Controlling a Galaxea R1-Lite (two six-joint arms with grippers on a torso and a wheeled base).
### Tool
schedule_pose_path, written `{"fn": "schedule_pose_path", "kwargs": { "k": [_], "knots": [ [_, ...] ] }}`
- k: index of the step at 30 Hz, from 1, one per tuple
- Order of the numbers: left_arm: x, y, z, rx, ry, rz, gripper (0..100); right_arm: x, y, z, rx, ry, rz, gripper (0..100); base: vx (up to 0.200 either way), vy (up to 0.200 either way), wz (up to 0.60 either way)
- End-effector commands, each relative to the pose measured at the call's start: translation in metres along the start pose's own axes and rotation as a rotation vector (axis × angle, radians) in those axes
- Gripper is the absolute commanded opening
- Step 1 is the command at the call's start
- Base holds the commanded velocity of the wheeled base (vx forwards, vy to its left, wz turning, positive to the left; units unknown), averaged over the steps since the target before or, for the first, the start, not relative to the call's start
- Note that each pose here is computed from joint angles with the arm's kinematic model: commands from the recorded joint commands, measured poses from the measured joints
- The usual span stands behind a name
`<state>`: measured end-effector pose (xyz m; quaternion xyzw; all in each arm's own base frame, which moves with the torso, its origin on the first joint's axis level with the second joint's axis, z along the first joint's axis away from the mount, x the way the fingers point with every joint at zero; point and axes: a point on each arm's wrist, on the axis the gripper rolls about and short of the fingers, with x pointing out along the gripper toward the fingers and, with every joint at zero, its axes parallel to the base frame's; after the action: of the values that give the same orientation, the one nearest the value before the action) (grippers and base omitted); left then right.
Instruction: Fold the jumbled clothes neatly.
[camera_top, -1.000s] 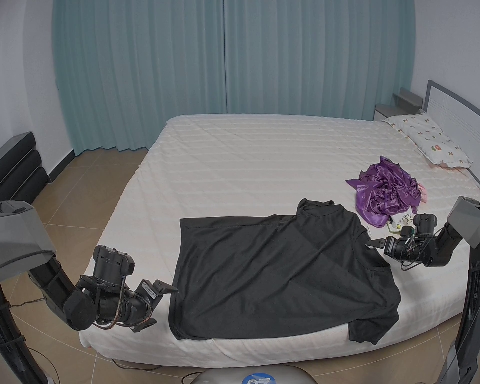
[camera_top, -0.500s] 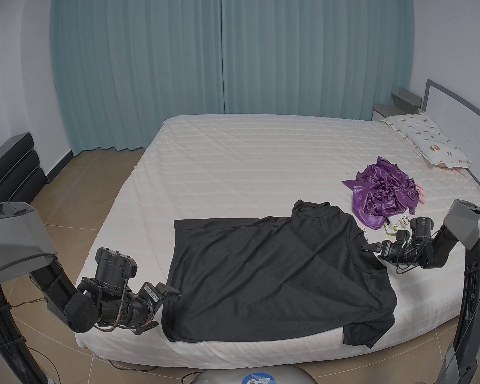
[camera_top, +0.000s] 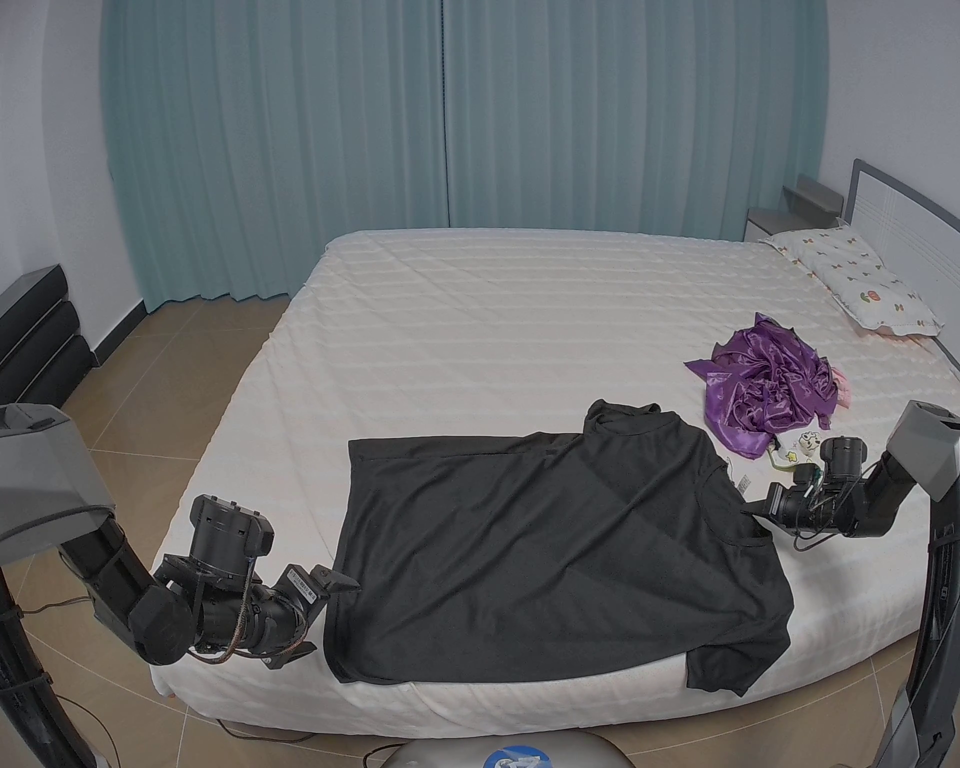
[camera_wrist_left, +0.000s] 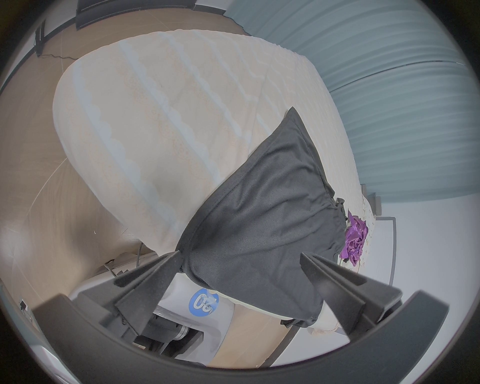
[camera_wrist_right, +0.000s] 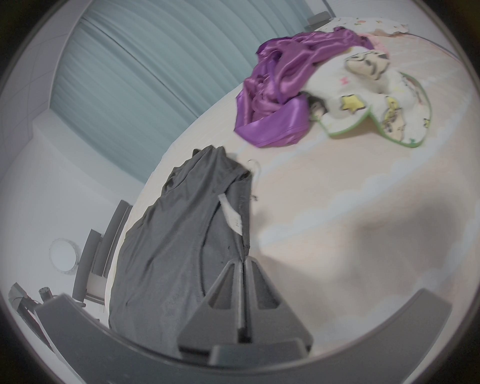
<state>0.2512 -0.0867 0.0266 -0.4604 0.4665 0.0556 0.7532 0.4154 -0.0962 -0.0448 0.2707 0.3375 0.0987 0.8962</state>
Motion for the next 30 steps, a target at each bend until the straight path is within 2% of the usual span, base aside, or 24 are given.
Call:
{"fn": "schedule_pose_path", "kwargs": {
  "k": [1, 19, 20, 23, 26, 30],
  "knots": [
    [0.0, 0.001, 0.0, -0.001, -0.014, 0.008, 100, -0.008, -0.004, 0.004, 0.006, -0.018, -0.01, 0, 0.0, 0.0, 0.0],
    [0.0, 0.005, -0.002, 0.003, -0.016, 0.027, 100, -0.022, -0.021, 0.008, 0.026, -0.047, -0.04, 0, 0.0, 0.0, 0.0],
    [0.0, 0.005, -0.002, 0.003, -0.016, 0.027, 100, -0.022, -0.02, 0.008, 0.028, -0.047, -0.037, 100, 0.0, 0.0, 0.0],
    [0.0, 0.005, -0.002, 0.003, -0.014, 0.03, 100, -0.025, -0.017, 0.005, 0.022, -0.054, -0.034, 100, 0.0, 0.0, 0.0],
    [0.0, 0.005, -0.003, 0.004, -0.012, 0.029, 100, -0.04, -0.005, 0.012, 0.003, -0.101, -0.021, 100, 0.0, 0.0, 0.0],
    [0.0, 0.004, -0.005, 0.008, -0.005, 0.027, 100, -0.062, 0.011, 0.014, 0.039, -0.131, -0.014, 100, 0.0, 0.0, 0.0]
  ]
}}
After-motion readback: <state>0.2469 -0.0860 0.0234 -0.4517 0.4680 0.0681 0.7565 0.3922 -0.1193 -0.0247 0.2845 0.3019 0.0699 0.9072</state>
